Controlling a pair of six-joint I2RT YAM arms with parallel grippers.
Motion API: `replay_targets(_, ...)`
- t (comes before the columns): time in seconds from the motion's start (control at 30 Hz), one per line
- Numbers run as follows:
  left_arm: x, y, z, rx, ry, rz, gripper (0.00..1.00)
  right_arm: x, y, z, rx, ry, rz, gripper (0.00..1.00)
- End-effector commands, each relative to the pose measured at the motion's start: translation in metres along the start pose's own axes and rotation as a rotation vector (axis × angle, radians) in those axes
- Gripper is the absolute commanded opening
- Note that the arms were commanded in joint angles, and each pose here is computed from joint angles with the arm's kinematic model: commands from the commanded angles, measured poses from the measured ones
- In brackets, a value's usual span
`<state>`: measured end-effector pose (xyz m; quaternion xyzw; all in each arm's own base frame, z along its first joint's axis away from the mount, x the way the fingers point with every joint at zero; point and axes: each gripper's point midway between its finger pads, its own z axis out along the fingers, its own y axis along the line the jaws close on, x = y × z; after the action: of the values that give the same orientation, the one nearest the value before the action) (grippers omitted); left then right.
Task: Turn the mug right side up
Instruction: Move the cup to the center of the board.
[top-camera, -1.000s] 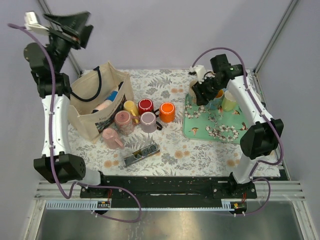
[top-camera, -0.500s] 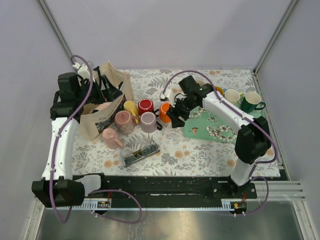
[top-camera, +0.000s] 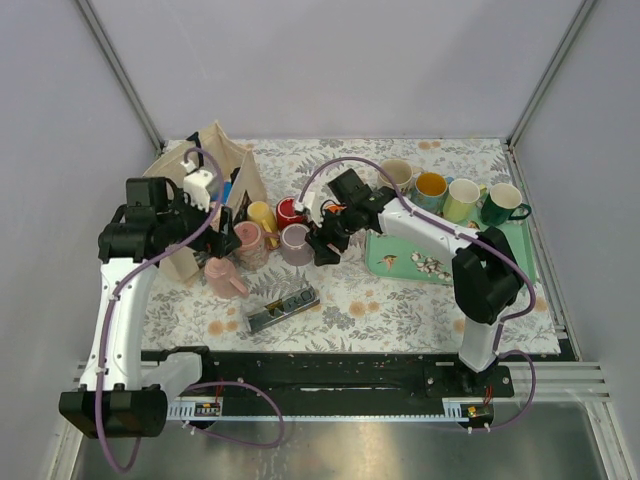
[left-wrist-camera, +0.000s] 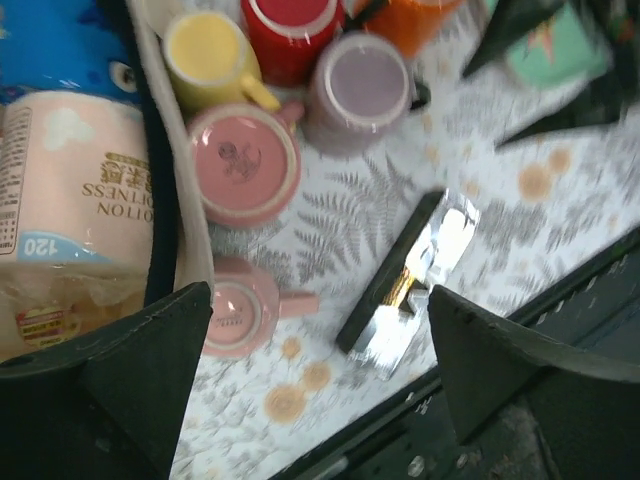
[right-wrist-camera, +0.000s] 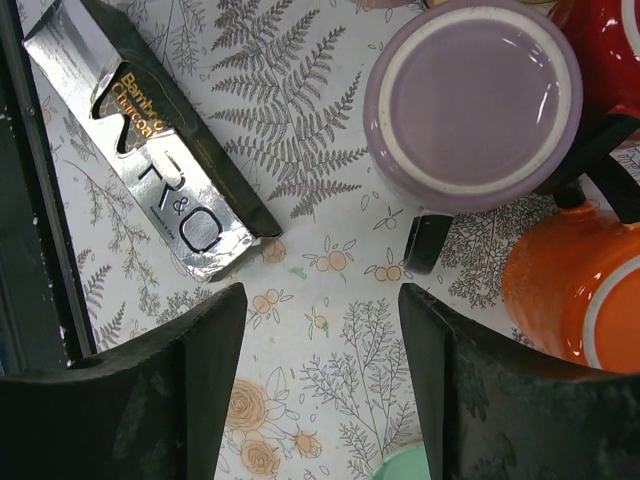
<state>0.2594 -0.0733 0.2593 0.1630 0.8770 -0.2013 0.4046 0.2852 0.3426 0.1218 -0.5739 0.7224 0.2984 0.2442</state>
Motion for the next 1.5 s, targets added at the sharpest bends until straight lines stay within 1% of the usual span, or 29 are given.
replay_targets(0.0,0.069,-0.002,-0.026,0.061,0.276,0.302,0.93,-0.035,-0.011,-0.001,0.050,-0.103,0.020,0.71)
replay_targets(0.07,0.090,0.010,-0.029,0.042,0.364,0.400,0.92,-0.033,-0.010,-0.001,0.061,-0.098,0.037,0.71)
replay_targets(0.1,0.093,0.013,-0.032,0.041,0.389,0.462,0.90,-0.030,-0.010,-0.002,0.064,-0.095,0.038,0.71)
replay_targets(0.13,0.093,0.014,-0.036,0.052,0.400,0.519,0.88,-0.029,-0.008,-0.005,0.066,-0.093,0.034,0.71)
replay_targets(0.17,0.086,0.010,-0.039,0.061,0.373,0.601,0.87,-0.027,-0.006,-0.007,0.071,-0.090,0.029,0.71)
replay_targets(0.2,0.072,0.012,-0.040,0.028,0.315,0.669,0.87,-0.025,-0.005,-0.011,0.081,-0.087,0.021,0.71)
replay_targets(0.27,0.032,0.014,-0.043,-0.084,0.140,0.754,0.93,-0.019,-0.003,-0.017,0.092,-0.081,0.016,0.71)
replay_targets(0.3,0.011,0.013,-0.046,-0.135,0.048,0.791,0.94,-0.018,-0.001,-0.019,0.098,-0.080,0.009,0.71)
replay_targets(0.33,-0.005,0.010,-0.050,-0.160,-0.018,0.820,0.95,-0.016,0.002,-0.022,0.102,-0.080,0.007,0.71)
replay_targets(0.43,-0.038,-0.015,-0.067,-0.136,-0.169,0.870,0.94,-0.009,0.004,-0.026,0.115,-0.067,0.004,0.71)
replay_targets(0.47,-0.037,-0.026,-0.071,-0.092,-0.175,0.872,0.95,-0.007,0.005,-0.028,0.116,-0.062,0.002,0.71)
replay_targets(0.5,-0.034,-0.038,-0.076,-0.032,-0.174,0.883,0.95,-0.006,0.006,-0.030,0.118,-0.060,-0.002,0.71)
replay_targets(0.53,-0.019,-0.051,-0.078,0.068,-0.126,0.903,0.94,-0.005,0.007,-0.032,0.122,-0.055,-0.007,0.72)
replay_targets(0.57,0.001,-0.059,-0.079,0.151,-0.048,0.901,0.93,-0.004,0.008,-0.033,0.120,-0.050,-0.010,0.72)
replay_targets(0.63,0.041,-0.060,-0.081,0.251,0.113,0.874,0.91,-0.005,0.009,-0.036,0.119,-0.044,-0.020,0.72)
replay_targets(0.7,0.076,-0.052,-0.075,0.297,0.243,0.855,0.89,-0.007,0.008,-0.040,0.122,-0.041,-0.014,0.72)
replay_targets(0.77,0.094,-0.038,-0.059,0.266,0.301,0.822,0.90,-0.009,0.009,-0.042,0.121,-0.043,-0.011,0.72)
replay_targets(0.8,0.096,-0.028,-0.049,0.228,0.311,0.820,0.89,-0.011,0.009,-0.042,0.121,-0.046,-0.008,0.72)
replay_targets(0.9,0.081,-0.010,-0.026,0.133,0.275,0.820,0.89,-0.013,0.011,-0.045,0.122,-0.057,-0.004,0.72)
replay_targets(1.0,0.071,-0.001,-0.006,0.092,0.261,0.777,0.89,-0.008,0.013,-0.045,0.118,-0.050,-0.003,0.72)
replay_targets(1.07,0.070,0.004,0.010,0.083,0.274,0.737,0.87,-0.005,0.013,-0.045,0.115,-0.043,0.000,0.72)
replay_targets(1.13,0.063,0.010,0.027,0.052,0.254,0.706,0.87,-0.003,0.014,-0.044,0.113,-0.038,0.003,0.72)
replay_targets(1.27,0.064,0.023,0.057,-0.014,0.261,0.667,0.88,-0.005,0.014,-0.045,0.115,-0.042,0.004,0.72)
replay_targets(1.4,0.043,0.032,0.085,-0.112,0.191,0.632,0.91,-0.001,0.012,-0.044,0.116,-0.033,0.010,0.72)
replay_targets(1.43,0.038,0.033,0.091,-0.126,0.182,0.626,0.96,0.001,0.012,-0.044,0.116,-0.031,0.010,0.73)
replay_targets(1.47,0.034,0.035,0.096,-0.148,0.183,0.624,0.99,0.001,0.012,-0.044,0.116,-0.031,0.007,0.72)
